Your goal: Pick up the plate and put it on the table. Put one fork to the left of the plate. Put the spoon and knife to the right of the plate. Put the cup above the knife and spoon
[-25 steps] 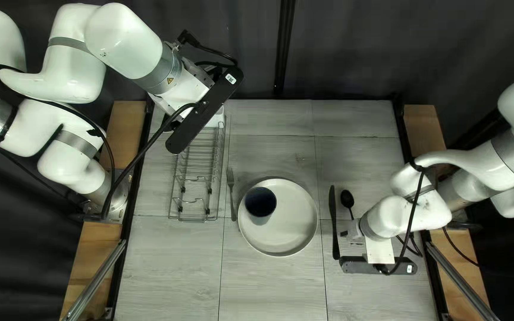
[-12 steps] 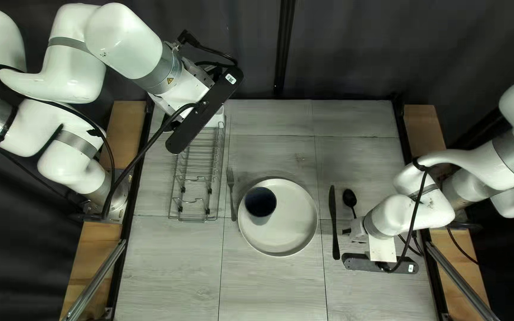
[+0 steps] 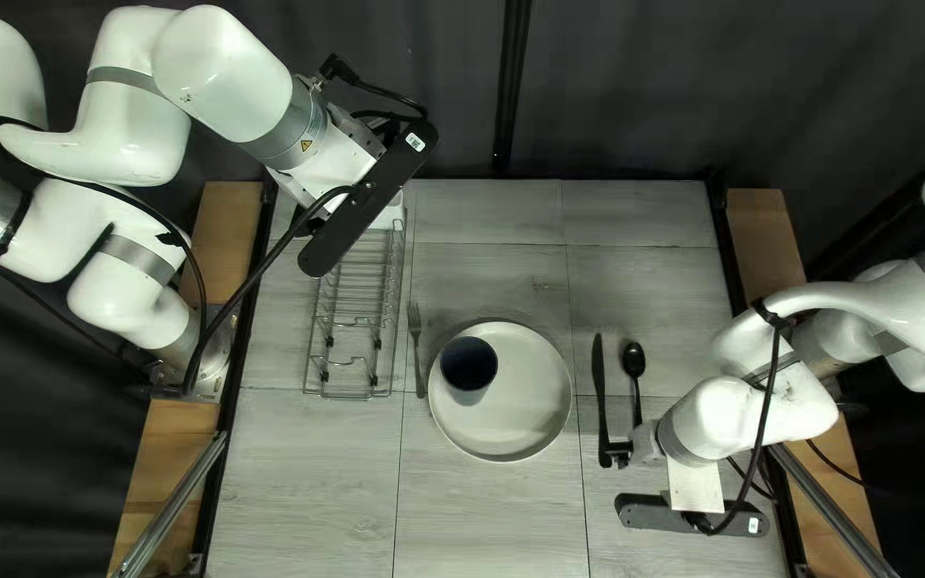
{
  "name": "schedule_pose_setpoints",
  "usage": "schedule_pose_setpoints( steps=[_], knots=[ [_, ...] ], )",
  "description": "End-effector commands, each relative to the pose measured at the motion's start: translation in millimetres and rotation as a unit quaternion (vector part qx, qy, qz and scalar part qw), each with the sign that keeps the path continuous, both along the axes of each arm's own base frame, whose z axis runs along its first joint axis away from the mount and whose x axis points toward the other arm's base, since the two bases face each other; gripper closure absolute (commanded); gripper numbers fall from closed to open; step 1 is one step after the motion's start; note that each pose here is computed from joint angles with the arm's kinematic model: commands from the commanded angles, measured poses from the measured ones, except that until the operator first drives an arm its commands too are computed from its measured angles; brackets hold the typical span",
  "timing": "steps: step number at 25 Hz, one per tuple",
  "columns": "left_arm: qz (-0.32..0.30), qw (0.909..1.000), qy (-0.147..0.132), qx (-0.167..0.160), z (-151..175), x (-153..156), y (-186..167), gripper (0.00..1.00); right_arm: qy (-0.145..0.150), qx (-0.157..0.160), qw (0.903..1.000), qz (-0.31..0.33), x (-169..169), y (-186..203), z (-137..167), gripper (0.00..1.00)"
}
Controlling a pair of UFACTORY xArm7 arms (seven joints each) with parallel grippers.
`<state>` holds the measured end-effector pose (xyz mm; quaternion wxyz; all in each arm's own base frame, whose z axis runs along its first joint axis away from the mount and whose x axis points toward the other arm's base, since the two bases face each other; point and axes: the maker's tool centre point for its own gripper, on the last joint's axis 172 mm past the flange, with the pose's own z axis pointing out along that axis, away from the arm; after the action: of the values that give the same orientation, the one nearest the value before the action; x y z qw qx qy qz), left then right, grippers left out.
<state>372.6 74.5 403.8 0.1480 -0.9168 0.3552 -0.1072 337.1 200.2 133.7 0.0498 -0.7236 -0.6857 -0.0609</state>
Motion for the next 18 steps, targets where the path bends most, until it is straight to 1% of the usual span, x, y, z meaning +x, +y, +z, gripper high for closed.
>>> schedule_pose_setpoints(
  steps=[1, 3, 4, 5, 7, 8, 9, 10, 11, 12, 13, 18],
  knots=[
    [0.000, 1.0000, 0.000, 0.000, 0.0, 0.0, 0.0, 0.00, -0.001, 0.002, 1.0000, 0.000, 0.7, 0.2, 1.6, 0.00],
    [0.000, 1.0000, 0.000, 0.000, 0.0, 0.0, 0.0, 0.00, -0.001, 0.002, 1.0000, 0.000, 0.7, 0.2, 1.6, 0.00],
    [0.000, 1.0000, 0.000, 0.000, 0.0, 0.0, 0.0, 0.00, -0.013, -0.001, 0.9999, 0.010, 2.6, -2.7, 0.8, 0.00],
    [0.000, 1.0000, 0.000, 0.000, 0.0, 0.0, 0.0, 0.00, -0.035, 0.009, 0.9993, -0.004, 16.0, -15.9, 3.1, 0.00],
    [0.000, 1.0000, 0.000, 0.000, 0.0, 0.0, 0.0, 0.00, -0.042, 0.027, 0.9967, -0.064, 33.5, -25.3, 9.4, 0.00],
    [0.000, 1.0000, 0.000, 0.000, 0.0, 0.0, 0.0, 0.00, -0.038, 0.045, 0.9885, -0.139, 45.6, -29.4, 20.7, 0.00],
    [0.000, 1.0000, 0.000, 0.000, 0.0, 0.0, 0.0, 0.00, -0.037, 0.053, 0.9819, -0.178, 50.1, -30.2, 28.0, 0.00],
    [0.000, 1.0000, 0.000, 0.000, 0.0, 0.0, 0.0, 0.00, -0.041, 0.064, 0.9665, -0.245, 54.9, -33.3, 42.8, 0.00],
    [0.000, 1.0000, 0.000, 0.000, 0.0, 0.0, 0.0, 0.00, -0.045, 0.070, 0.9536, -0.289, 55.0, -36.8, 50.9, 0.00],
    [0.000, 1.0000, 0.000, 0.000, 0.0, 0.0, 0.0, 0.00, -0.047, 0.072, 0.9452, -0.315, 54.1, -39.3, 54.0, 0.00],
    [0.000, 1.0000, 0.000, 0.000, 0.0, 0.0, 0.0, 0.00, -0.047, 0.072, 0.9342, -0.346, 52.3, -41.8, 57.5, 0.00],
    [0.000, 1.0000, 0.000, 0.000, 0.0, 0.0, 0.0, 0.00, -0.047, 0.072, 0.9342, -0.346, 52.3, -41.8, 57.5, 0.00]
  ],
)
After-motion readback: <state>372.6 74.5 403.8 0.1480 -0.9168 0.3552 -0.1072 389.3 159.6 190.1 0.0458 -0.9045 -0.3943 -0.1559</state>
